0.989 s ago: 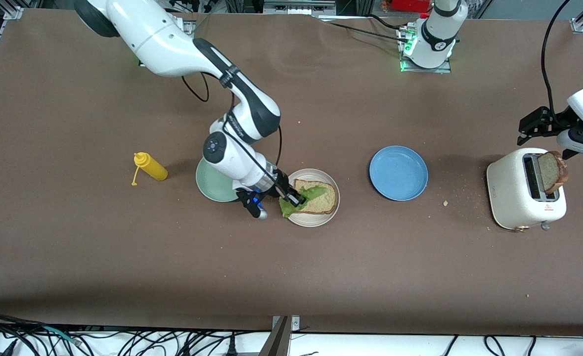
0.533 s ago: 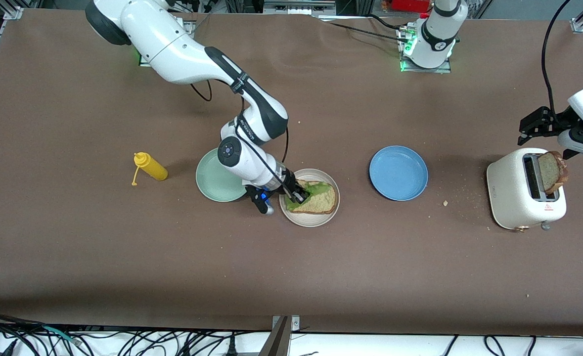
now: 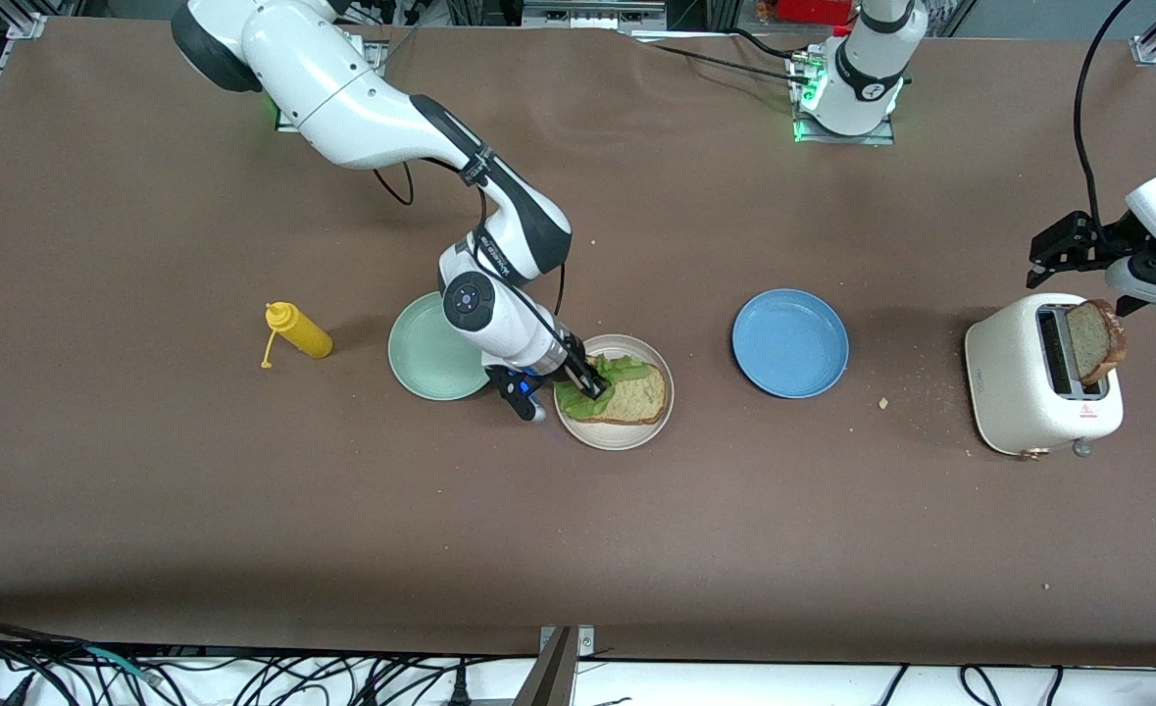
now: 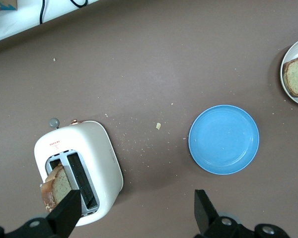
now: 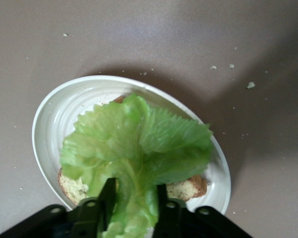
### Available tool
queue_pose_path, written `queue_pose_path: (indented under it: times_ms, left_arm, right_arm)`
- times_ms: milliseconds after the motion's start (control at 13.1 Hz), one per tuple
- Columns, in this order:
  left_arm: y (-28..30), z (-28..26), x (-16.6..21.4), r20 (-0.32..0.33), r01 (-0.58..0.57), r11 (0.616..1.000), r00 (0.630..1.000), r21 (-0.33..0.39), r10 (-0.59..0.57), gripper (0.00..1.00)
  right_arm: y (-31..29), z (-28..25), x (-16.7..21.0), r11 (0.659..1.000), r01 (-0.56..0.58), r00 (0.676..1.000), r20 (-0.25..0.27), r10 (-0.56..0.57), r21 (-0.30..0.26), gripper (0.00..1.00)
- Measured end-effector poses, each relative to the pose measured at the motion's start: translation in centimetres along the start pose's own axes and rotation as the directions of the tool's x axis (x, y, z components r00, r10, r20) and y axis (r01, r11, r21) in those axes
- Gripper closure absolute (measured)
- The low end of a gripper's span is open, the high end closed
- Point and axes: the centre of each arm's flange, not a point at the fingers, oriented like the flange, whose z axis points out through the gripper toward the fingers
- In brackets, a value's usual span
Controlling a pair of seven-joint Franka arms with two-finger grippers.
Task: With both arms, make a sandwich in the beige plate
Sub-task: 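Lower the lettuce onto the toast and open the right gripper, then return the right gripper to rest while the left gripper lowers into the toaster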
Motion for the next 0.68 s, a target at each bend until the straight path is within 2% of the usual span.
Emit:
queue_pose_path:
  times_ms: [228, 380, 685]
  left_arm:
    - [0.0, 0.0, 0.0, 0.001, 0.0, 1.0, 1.0, 0.0, 0.0, 0.0]
    - [0.0, 0.0, 0.0, 0.001, 0.0, 1.0, 1.0, 0.0, 0.0, 0.0]
    - [-0.1, 0.1, 0.0, 0.001, 0.001, 1.0, 1.0, 0.0, -0.001, 0.0]
  right_arm:
    - [-0.5, -1.6, 0.1, 0.999, -0.001, 1.0, 0.017, 0.002, -0.035, 0.19]
    - [-1.5, -5.0, 0.3, 0.999, -0.003, 1.0, 0.031, 0.005, -0.054, 0.0]
    - [-2.4, -14.5, 2.1, 0.993, 0.033, 0.998, 0.052, -0.028, -0.112, 0.0]
